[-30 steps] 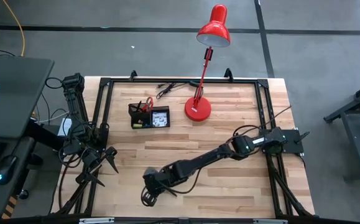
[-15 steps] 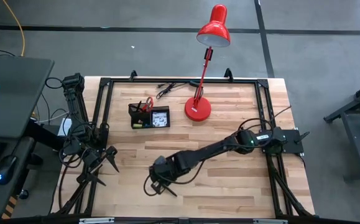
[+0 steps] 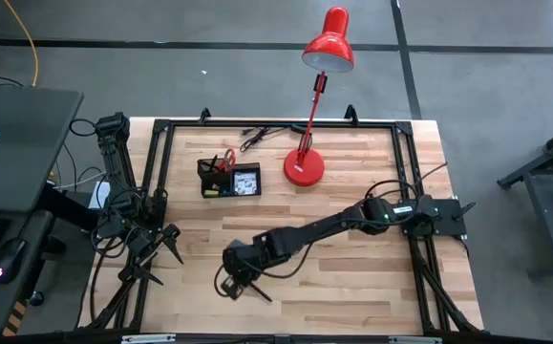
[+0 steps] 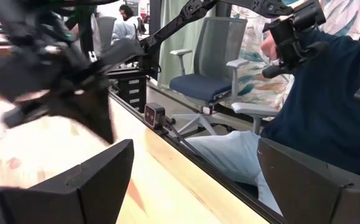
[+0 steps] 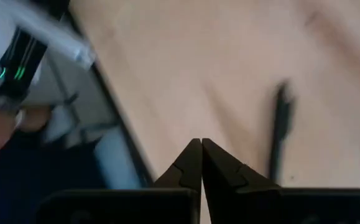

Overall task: Pick and place office supplies into organizer
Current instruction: Put the black pen into the black desk organizer

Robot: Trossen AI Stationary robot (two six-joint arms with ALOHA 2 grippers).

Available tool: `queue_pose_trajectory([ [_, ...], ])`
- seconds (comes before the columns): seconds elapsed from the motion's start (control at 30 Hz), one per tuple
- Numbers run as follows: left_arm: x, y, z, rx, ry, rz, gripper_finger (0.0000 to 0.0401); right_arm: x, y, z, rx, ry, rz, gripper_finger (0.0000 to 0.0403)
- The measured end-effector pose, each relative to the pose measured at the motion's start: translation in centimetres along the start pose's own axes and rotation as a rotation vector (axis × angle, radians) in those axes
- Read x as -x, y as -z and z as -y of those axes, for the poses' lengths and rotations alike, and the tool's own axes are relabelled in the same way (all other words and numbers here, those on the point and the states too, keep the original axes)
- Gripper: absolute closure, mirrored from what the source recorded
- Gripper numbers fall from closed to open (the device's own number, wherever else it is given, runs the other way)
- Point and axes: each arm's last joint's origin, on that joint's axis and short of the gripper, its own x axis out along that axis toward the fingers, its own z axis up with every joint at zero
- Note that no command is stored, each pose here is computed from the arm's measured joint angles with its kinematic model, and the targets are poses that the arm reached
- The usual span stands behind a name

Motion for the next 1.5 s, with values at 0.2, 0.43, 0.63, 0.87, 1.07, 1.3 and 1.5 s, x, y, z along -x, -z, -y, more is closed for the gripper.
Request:
queue_pose_trajectory([
  [0.2, 0.0, 0.1, 0.0, -0.005, 0.000, -0.007, 0.0075, 0.2, 0.8, 0.3, 0.072, 0.115, 0.036, 0.0380],
  [0.43, 0.0, 0.2, 0.0, -0.010, -0.002, -0.014, 0.0075, -0.2, 2.3, 0.9, 0.088, 0.249, 0.018, 0.0287],
  [0.63, 0.0, 0.2, -0.1, -0.017, -0.022, -0.020, 0.0075, -0.7, 4.3, 0.6, 0.109, 0.292, -0.027, 0.0249],
  [0.87, 0.0, 0.3, -0.1, -0.022, -0.030, -0.026, 0.0075, -1.1, 7.1, -0.6, 0.188, 0.324, 0.009, 0.0254],
  [1.07, 0.0, 0.4, -0.2, -0.026, -0.049, -0.029, 0.0075, -1.2, 8.9, -1.2, 0.240, 0.370, 0.045, 0.0254],
  [1.3, 0.0, 0.4, -0.2, -0.025, -0.050, -0.029, 0.0075, -3.1, 9.6, -0.5, 0.264, 0.382, 0.005, 0.0254],
  [1.5, 0.0, 0.4, -0.2, -0.023, -0.049, -0.029, 0.0075, -3.1, 9.7, -0.3, 0.267, 0.405, 0.011, 0.0254],
])
